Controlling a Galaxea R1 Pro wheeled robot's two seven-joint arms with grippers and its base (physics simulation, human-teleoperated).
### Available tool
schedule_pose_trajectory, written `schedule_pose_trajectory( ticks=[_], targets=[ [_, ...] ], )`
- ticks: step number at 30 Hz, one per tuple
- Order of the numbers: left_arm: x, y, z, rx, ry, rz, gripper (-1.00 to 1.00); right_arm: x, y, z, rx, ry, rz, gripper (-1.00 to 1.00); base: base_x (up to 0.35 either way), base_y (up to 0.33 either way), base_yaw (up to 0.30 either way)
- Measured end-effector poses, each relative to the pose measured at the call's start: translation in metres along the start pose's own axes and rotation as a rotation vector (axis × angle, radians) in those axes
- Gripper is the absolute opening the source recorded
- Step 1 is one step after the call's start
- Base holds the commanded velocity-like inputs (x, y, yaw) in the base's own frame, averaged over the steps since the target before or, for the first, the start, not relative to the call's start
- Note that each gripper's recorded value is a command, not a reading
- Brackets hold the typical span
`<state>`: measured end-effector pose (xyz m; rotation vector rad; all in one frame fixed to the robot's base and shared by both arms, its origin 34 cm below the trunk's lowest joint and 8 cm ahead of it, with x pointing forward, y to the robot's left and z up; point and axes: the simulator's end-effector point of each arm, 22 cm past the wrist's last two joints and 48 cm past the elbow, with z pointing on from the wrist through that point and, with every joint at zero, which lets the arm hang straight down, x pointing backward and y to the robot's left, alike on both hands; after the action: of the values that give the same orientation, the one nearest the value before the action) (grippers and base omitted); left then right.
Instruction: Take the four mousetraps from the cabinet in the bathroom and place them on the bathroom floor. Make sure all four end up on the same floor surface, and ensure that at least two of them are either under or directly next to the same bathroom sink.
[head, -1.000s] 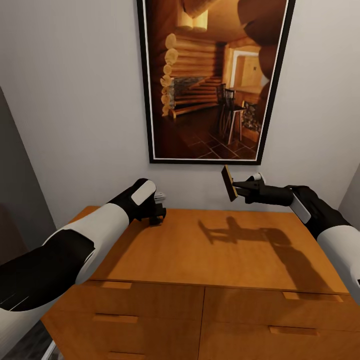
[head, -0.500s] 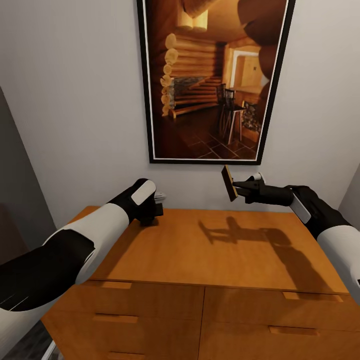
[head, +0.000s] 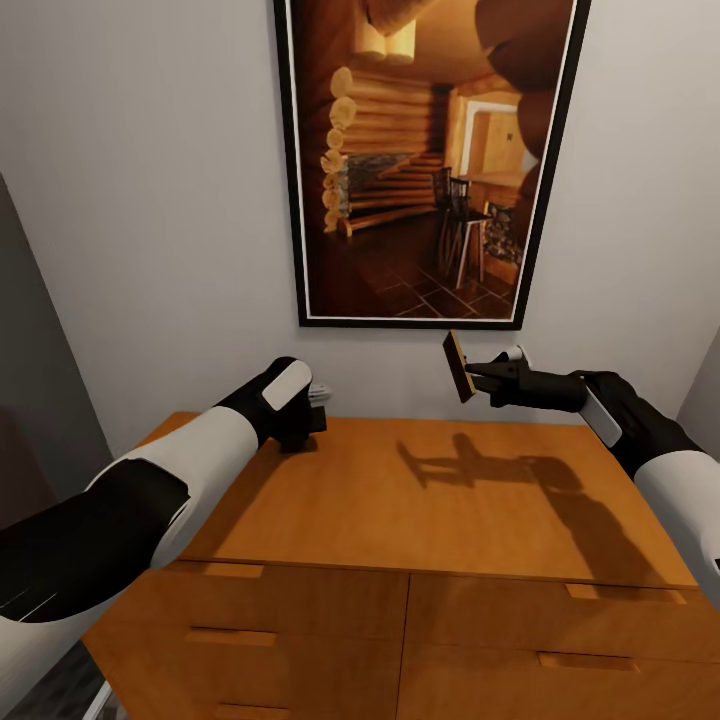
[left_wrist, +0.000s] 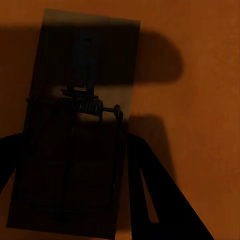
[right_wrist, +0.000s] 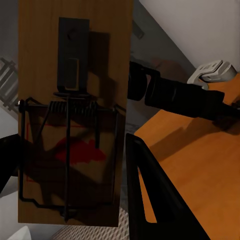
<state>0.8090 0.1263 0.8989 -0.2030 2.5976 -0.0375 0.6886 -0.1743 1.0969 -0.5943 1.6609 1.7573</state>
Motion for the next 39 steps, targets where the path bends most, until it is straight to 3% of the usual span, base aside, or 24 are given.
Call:
schedule_pose_trajectory(
  ticks=[25,39],
  targets=[
    [0.001,0.005,-0.001,-0.013,0.021,-0.011,-1.0,-0.007,0.005,0.001,0.002,0.002,0.002,-1.0,0.0,0.0,0.0],
    [-0.01,0.003,-0.019,-0.008,0.033,-0.012,-1.0,-0.025,0.019,0.003,0.004,0.002,0.004,-1.0,0.0,0.0,0.0]
  ],
)
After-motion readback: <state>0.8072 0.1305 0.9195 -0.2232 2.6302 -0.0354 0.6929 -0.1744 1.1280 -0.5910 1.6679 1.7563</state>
